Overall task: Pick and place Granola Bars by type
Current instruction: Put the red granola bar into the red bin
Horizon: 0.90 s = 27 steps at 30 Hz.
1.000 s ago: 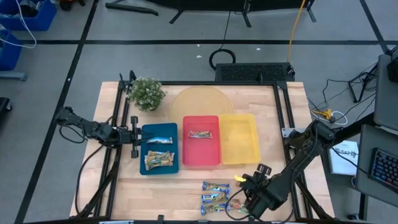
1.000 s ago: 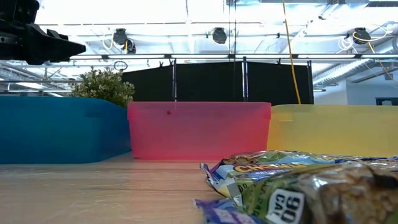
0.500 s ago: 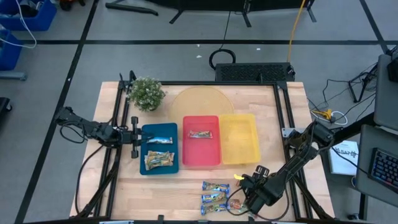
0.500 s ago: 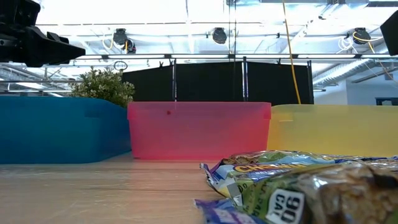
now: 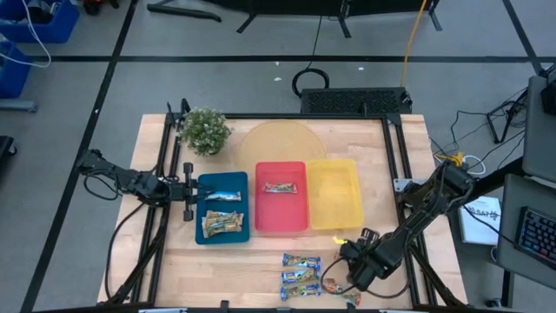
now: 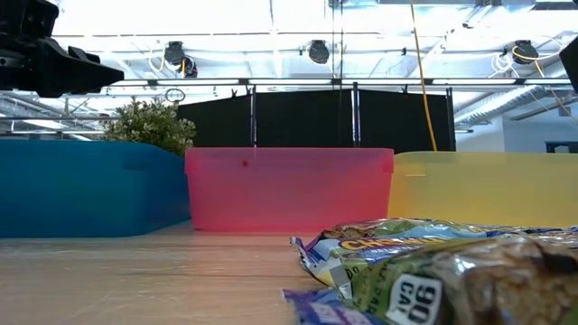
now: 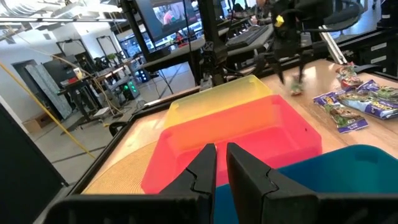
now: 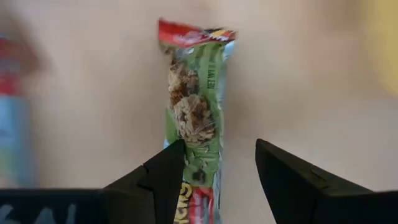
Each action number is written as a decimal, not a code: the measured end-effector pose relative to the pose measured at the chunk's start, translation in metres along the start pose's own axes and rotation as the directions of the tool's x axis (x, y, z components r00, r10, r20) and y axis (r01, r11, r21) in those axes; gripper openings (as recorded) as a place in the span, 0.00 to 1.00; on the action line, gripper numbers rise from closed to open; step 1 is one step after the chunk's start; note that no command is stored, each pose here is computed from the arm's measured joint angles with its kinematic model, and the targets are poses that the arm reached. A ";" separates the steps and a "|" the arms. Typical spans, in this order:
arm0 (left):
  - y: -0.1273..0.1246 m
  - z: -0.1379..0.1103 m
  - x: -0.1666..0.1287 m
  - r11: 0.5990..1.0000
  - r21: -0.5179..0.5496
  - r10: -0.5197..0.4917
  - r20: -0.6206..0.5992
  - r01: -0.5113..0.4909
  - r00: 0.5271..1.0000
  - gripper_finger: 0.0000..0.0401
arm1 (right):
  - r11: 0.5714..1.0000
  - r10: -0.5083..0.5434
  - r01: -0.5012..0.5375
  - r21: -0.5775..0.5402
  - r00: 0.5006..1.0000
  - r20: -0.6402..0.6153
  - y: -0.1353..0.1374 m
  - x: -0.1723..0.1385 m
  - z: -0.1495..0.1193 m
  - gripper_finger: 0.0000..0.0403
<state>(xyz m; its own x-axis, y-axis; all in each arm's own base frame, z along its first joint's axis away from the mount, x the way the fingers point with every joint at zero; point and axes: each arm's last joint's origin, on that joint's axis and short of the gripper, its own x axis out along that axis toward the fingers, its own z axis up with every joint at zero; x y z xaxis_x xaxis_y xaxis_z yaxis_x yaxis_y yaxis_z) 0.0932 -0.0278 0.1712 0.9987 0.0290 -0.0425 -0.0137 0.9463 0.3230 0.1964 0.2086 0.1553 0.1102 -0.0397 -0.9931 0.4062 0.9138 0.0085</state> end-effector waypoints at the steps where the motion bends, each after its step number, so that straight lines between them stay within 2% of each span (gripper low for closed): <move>1: 0.000 0.000 0.000 1.000 0.000 0.000 0.000 0.000 1.000 0.12 | 1.000 0.005 -0.005 0.004 1.000 0.014 -0.002 -0.005 0.000 0.48; 5: 0.000 0.000 0.000 1.000 0.000 0.000 0.000 0.000 1.000 0.12 | 0.996 0.083 -0.084 0.004 0.991 0.107 -0.006 -0.028 0.006 0.48; 10: 0.000 0.000 0.000 1.000 0.000 0.001 -0.001 -0.001 1.000 0.12 | 0.994 0.109 -0.110 0.000 0.987 0.119 -0.011 -0.038 0.008 0.48; 14: 0.000 0.000 0.000 1.000 0.001 0.000 0.000 0.000 1.000 0.12 | 0.992 0.105 -0.096 -0.087 0.989 0.105 -0.011 -0.037 0.007 0.50; 21: 0.000 0.000 0.000 1.000 -0.001 0.000 -0.001 0.000 1.000 0.12 | 0.988 0.098 -0.087 -0.127 0.992 0.083 -0.012 -0.037 0.006 0.69; 27: 0.000 0.000 0.000 1.000 -0.002 0.000 -0.001 0.000 1.000 0.12 | 0.994 0.084 -0.082 -0.075 0.996 0.026 -0.020 -0.023 0.000 0.82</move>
<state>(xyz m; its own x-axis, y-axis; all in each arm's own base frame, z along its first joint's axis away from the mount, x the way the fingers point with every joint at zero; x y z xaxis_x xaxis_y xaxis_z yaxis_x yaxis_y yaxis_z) 0.0933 -0.0278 0.1710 0.9986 0.0296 -0.0436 -0.0140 0.9470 0.3208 0.1861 0.1916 0.1783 0.1672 0.0267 -0.9856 0.3262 0.9419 0.0808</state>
